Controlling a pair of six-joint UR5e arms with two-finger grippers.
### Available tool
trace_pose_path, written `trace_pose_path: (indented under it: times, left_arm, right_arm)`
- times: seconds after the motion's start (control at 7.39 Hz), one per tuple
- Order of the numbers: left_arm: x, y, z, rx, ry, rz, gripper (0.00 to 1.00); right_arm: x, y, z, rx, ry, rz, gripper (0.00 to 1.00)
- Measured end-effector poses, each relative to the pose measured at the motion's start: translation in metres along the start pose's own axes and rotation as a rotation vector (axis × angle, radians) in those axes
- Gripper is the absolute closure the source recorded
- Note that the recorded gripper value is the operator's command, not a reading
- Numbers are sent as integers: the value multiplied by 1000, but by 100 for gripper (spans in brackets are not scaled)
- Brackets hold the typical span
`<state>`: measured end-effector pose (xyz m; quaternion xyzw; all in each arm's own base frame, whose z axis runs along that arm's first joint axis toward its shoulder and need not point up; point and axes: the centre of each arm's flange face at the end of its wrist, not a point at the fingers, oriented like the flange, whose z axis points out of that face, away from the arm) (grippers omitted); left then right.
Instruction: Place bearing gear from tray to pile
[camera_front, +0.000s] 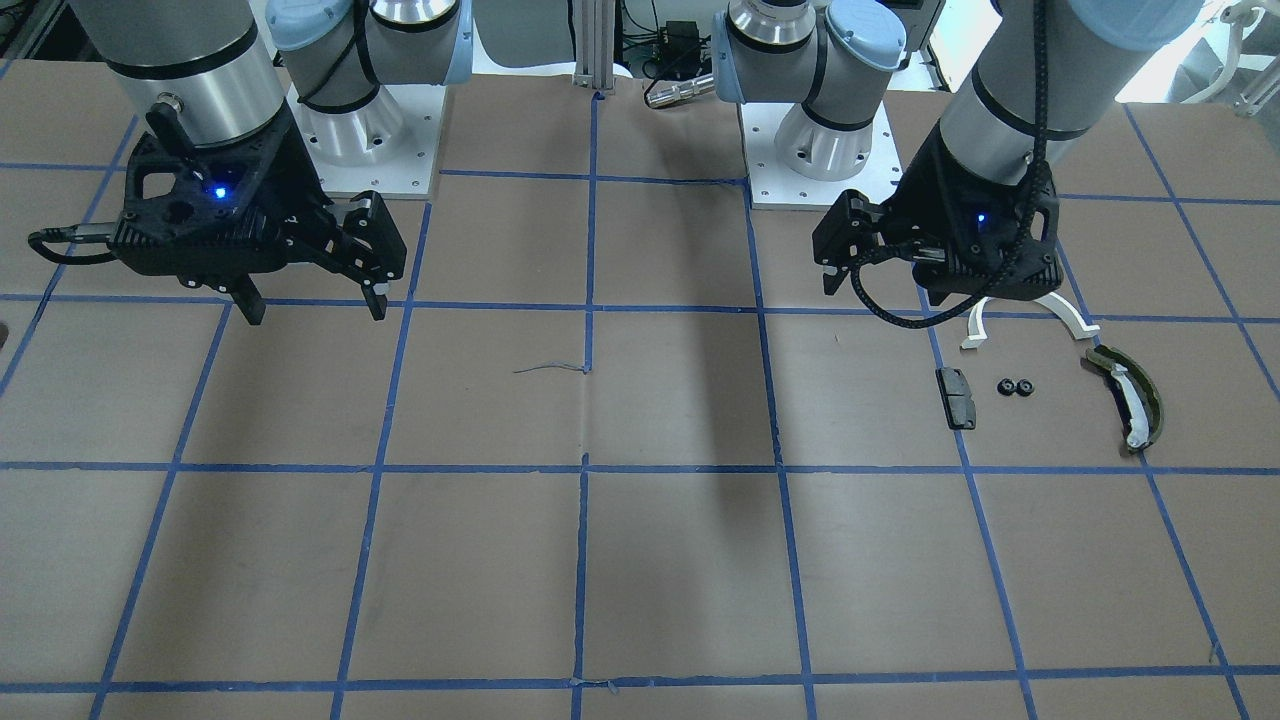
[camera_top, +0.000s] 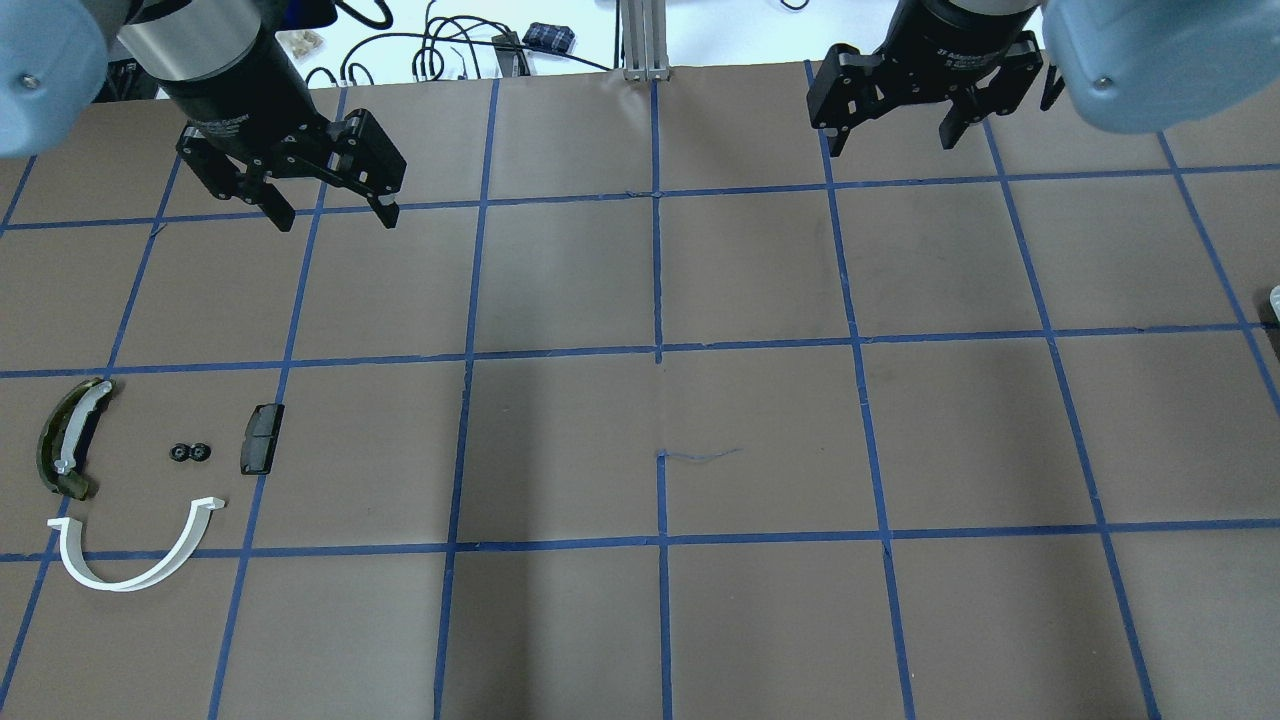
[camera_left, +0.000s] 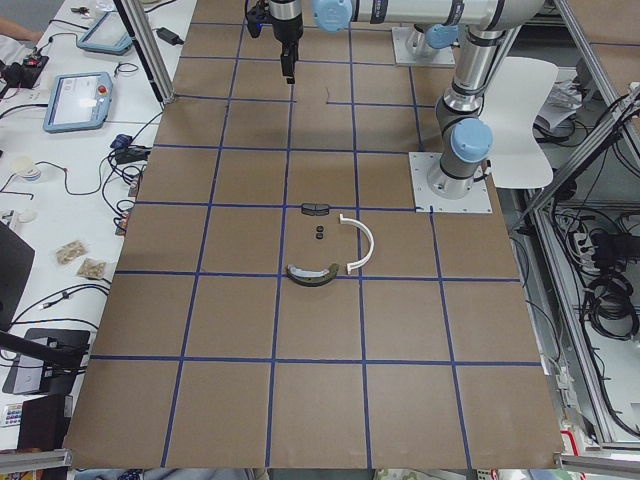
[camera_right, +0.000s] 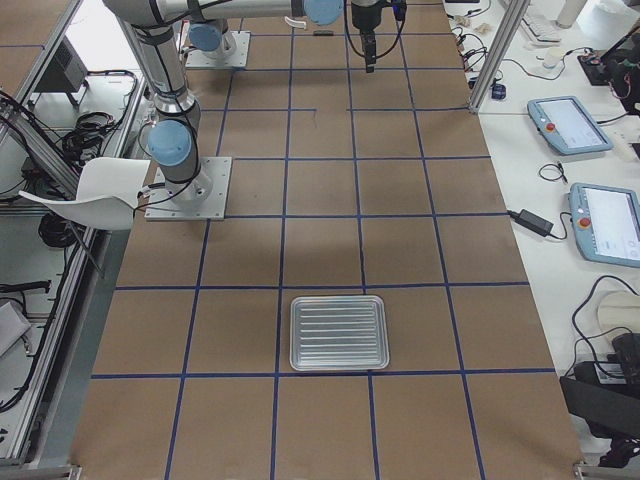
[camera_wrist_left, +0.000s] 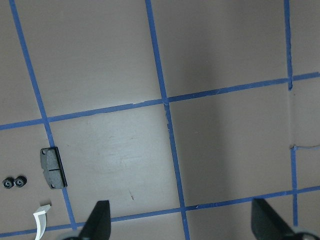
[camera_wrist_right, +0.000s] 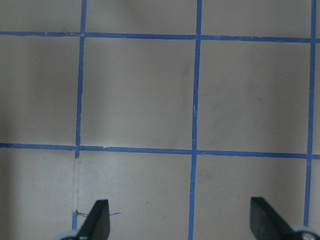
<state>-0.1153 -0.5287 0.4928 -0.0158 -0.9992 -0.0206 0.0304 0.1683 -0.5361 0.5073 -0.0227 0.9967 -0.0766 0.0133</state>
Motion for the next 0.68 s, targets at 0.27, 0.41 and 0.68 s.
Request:
trace_pose_path:
  times: [0.27, 0.41, 0.68]
  left_arm:
    - [0, -1, 0, 5, 3, -48, 0]
    - [-1, -5, 0, 23, 0, -52, 0]
    - [-2, -14, 0, 71, -5, -50, 0]
  right_arm:
    - [0, 0, 0, -1, 1, -1, 0]
    - [0, 0, 0, -1, 1, -1, 0]
    - [0, 1, 0, -2, 5, -1, 0]
